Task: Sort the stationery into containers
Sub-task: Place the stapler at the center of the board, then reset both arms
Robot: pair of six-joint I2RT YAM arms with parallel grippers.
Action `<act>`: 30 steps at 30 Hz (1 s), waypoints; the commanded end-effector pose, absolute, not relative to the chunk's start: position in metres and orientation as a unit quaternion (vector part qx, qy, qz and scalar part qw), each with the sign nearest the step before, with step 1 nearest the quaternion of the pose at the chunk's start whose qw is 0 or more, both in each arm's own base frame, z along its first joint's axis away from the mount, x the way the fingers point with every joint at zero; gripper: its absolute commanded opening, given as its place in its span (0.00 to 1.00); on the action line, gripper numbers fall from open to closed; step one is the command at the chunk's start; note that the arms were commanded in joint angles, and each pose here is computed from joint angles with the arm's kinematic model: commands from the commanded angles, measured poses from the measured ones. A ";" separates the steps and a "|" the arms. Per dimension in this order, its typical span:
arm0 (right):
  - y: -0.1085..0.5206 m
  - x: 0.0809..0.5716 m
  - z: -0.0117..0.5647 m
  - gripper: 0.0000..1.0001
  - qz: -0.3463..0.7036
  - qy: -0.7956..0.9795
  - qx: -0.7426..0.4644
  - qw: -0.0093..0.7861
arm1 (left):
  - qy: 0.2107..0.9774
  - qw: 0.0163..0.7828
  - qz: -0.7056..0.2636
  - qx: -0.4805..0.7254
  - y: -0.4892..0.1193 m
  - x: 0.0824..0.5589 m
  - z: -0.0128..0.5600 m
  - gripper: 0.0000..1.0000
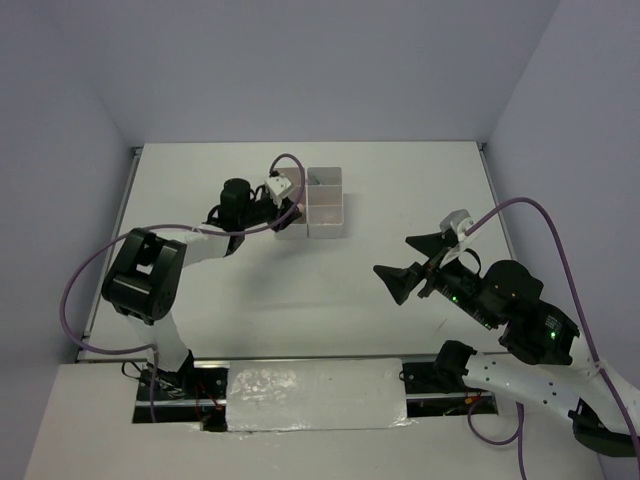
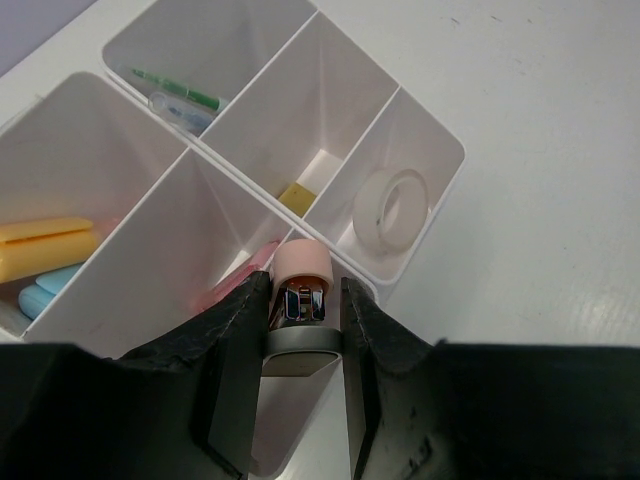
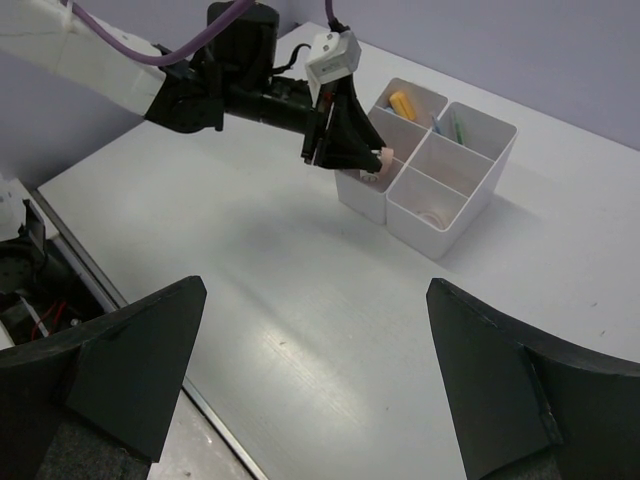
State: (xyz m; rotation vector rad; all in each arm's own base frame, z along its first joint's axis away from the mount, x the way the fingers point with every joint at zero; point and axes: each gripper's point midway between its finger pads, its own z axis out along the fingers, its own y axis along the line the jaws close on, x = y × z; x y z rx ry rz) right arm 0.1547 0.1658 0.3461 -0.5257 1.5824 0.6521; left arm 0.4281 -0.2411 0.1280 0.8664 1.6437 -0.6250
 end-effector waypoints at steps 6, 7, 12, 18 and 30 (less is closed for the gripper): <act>0.161 0.151 0.367 1.00 0.291 0.670 -0.228 0.643 | 0.669 0.586 -0.254 0.381 -0.240 0.435 0.157 0.99; 0.161 0.152 0.367 1.00 0.290 0.670 -0.228 0.644 | 0.668 0.587 -0.255 0.380 -0.240 0.434 0.157 0.99; 0.162 0.151 0.369 1.00 0.293 0.668 -0.230 0.645 | 0.666 0.589 -0.259 0.378 -0.238 0.427 0.164 0.99; 0.155 0.161 0.366 1.00 0.277 0.679 -0.195 0.652 | 0.653 0.629 -0.251 0.339 -0.227 0.413 0.217 0.99; 0.104 0.200 0.359 1.00 0.147 0.762 0.000 0.630 | 0.768 0.614 -0.133 -0.124 -0.087 0.358 0.297 0.99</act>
